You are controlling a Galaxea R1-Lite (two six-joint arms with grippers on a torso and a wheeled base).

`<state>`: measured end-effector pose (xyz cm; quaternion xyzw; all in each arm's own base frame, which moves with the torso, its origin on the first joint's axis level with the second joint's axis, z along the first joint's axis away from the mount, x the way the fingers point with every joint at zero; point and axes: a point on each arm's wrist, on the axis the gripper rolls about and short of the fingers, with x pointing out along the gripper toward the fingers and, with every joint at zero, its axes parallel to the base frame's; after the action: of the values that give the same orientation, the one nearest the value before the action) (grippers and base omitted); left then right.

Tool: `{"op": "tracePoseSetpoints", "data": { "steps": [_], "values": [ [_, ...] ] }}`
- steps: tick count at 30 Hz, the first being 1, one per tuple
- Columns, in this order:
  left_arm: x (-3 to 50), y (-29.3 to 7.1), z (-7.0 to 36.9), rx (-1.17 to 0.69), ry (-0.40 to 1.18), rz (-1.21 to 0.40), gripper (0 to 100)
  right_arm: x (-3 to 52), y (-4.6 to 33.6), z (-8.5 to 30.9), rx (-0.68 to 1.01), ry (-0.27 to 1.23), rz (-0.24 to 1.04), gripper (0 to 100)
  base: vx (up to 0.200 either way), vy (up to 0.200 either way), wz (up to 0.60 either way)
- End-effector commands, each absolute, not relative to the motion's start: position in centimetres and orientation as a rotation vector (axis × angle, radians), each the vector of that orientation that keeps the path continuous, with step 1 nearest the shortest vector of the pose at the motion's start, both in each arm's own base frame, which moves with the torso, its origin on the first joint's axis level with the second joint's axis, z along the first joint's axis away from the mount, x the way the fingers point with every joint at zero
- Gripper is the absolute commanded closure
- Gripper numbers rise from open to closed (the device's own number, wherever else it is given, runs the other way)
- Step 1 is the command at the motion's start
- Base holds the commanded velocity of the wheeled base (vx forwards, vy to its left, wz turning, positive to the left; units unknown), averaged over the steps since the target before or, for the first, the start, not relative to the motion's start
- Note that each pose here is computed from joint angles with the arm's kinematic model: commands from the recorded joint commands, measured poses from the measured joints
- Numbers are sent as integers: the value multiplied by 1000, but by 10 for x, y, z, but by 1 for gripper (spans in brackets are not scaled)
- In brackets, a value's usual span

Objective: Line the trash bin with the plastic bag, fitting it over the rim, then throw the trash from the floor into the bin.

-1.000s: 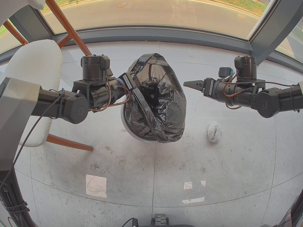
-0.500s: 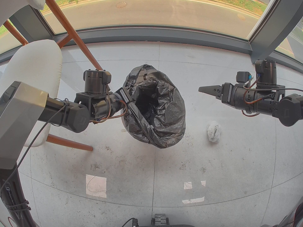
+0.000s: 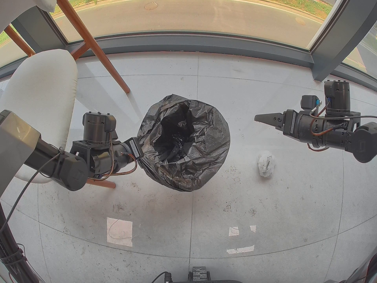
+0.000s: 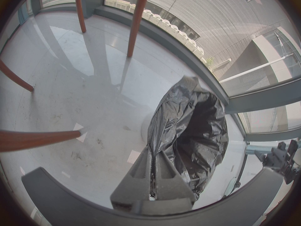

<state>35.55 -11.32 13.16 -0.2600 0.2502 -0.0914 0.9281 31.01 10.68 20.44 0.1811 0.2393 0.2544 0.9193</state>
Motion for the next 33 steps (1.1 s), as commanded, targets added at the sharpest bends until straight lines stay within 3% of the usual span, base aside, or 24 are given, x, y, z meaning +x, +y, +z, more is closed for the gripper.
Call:
{"op": "tracePoseSetpoints", "data": {
  "steps": [1,9,18,22,33],
  "values": [
    [358,-99,135,-548,474,-161,0,308,107,201,370,504,522,0,0,0,0],
    [343,-101,120,-529,532,-160,0,304,94,186,371,550,469,0,0,0,0],
    [273,-127,150,-538,333,-440,0,314,-7,156,311,479,199,0,0,0,0],
    [245,-131,162,-554,284,-515,0,318,-43,141,308,454,153,0,0,0,0],
    [240,-129,184,-666,162,-502,0,321,-21,94,345,608,246,0,0,0,0]
  ]
}}
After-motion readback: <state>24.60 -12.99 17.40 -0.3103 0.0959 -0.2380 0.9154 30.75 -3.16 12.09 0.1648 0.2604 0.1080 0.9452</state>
